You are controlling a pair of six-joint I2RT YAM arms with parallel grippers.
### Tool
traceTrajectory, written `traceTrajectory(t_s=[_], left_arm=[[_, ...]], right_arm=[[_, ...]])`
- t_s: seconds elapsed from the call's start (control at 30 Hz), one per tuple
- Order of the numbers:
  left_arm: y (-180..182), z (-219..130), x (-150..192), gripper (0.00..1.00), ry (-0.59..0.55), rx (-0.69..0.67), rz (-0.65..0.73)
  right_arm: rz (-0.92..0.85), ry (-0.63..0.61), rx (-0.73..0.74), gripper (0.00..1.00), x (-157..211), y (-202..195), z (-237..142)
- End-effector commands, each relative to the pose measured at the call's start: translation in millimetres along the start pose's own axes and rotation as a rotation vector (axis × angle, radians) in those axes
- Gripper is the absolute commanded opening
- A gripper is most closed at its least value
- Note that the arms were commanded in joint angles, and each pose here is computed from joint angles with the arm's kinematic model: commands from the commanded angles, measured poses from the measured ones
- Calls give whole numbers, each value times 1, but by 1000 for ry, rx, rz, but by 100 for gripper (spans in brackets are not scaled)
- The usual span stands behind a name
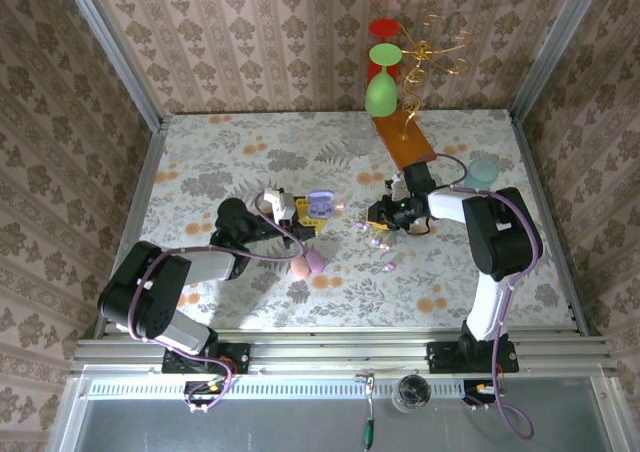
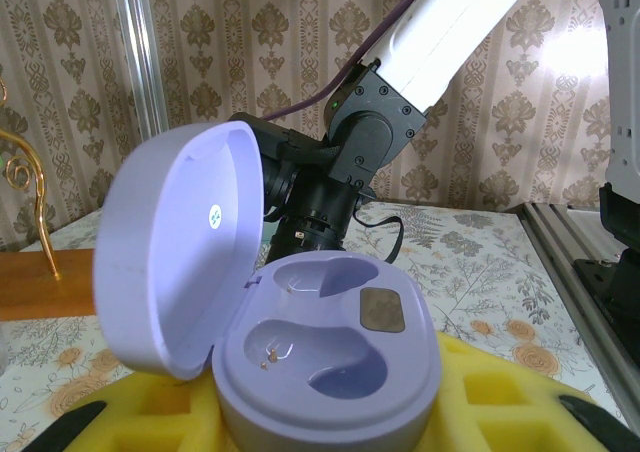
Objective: Insert the wireless bluetooth earbuds into the charging case
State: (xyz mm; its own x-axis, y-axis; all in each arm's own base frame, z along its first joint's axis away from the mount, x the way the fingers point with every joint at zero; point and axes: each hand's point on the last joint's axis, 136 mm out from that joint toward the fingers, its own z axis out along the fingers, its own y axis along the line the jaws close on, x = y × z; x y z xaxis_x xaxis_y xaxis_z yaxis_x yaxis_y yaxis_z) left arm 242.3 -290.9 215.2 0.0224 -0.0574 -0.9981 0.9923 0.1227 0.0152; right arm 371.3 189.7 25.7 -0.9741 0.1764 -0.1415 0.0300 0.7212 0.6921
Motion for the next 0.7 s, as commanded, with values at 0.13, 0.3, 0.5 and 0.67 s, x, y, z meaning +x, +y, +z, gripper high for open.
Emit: traceTrajectory(t_s=[0.13, 0.3, 0.5, 0.67], left_arm=[[-5, 3, -8, 30, -21, 39, 34], [-6, 3, -7, 30, -21, 40, 34], [-7, 3, -8, 30, -23, 43, 37], [-7, 3, -9, 30, -25, 45, 38]], right_arm=[[-10, 31, -38, 26, 9, 9, 4], [-9, 32, -33, 26, 10, 9, 6], [-20, 50, 13, 26, 13, 6, 9], [-34, 64, 75, 26, 14, 1, 11]])
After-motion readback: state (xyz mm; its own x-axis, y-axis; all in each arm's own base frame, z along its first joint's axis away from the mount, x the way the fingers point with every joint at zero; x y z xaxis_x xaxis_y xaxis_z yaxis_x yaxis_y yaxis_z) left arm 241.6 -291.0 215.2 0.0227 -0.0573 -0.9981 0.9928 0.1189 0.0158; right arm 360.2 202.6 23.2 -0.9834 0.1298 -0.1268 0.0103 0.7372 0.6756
